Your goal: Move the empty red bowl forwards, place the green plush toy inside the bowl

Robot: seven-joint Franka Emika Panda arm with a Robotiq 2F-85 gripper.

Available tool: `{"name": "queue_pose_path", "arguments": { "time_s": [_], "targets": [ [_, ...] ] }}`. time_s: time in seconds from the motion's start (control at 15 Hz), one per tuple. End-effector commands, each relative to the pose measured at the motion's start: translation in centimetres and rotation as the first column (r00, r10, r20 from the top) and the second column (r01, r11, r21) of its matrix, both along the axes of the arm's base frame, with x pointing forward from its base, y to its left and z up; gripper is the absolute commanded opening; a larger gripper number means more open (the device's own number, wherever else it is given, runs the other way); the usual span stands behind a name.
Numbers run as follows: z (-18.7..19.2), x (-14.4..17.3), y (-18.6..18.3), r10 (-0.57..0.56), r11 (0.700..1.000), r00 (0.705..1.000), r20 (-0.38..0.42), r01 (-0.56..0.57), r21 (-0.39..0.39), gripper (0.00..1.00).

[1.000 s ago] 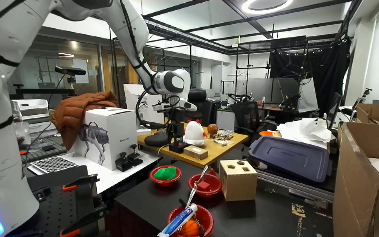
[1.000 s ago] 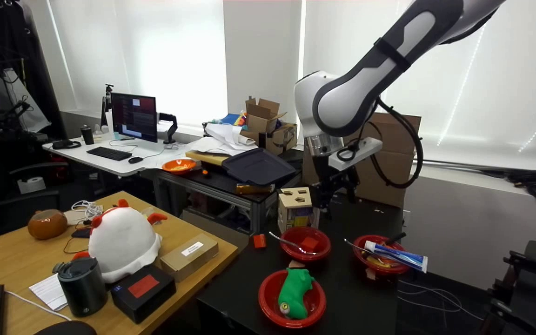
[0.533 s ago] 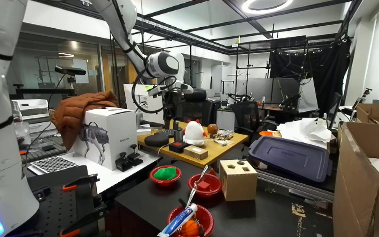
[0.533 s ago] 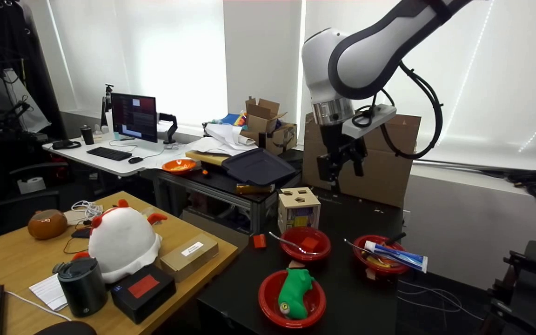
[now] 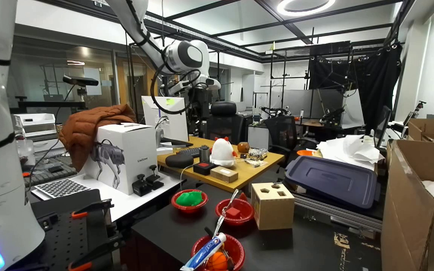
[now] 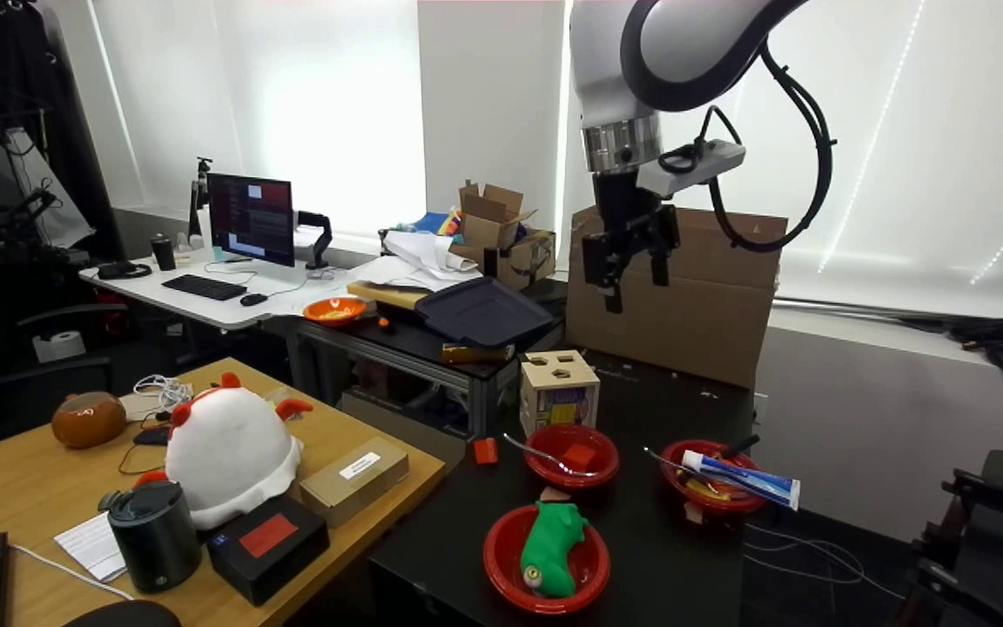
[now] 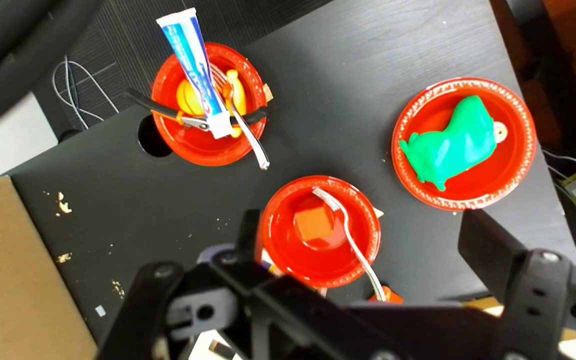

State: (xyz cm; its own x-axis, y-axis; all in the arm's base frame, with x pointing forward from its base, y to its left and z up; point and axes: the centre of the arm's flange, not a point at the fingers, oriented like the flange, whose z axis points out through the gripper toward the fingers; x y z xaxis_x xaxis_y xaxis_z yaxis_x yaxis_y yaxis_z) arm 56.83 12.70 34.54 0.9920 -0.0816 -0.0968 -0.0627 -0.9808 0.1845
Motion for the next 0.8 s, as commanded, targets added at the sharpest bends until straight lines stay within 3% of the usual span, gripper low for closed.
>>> {"name": "queue_pose_path", "arguments": {
  "time_s": [0.0, 0.33, 0.73],
  "targets": [
    [2.8, 3.6, 1.7, -0.031, 0.999, 0.997, 0.07, 0.028, 0.034, 1.0],
    [6.3, 8.4, 4.5, -0.073, 0.996, 0.983, 0.166, 0.064, 0.062, 1.0],
    [7.9, 11.6, 5.1, -0.157, 0.986, 0.976, 0.153, 0.147, 0.072, 1.0]
  ]
}}
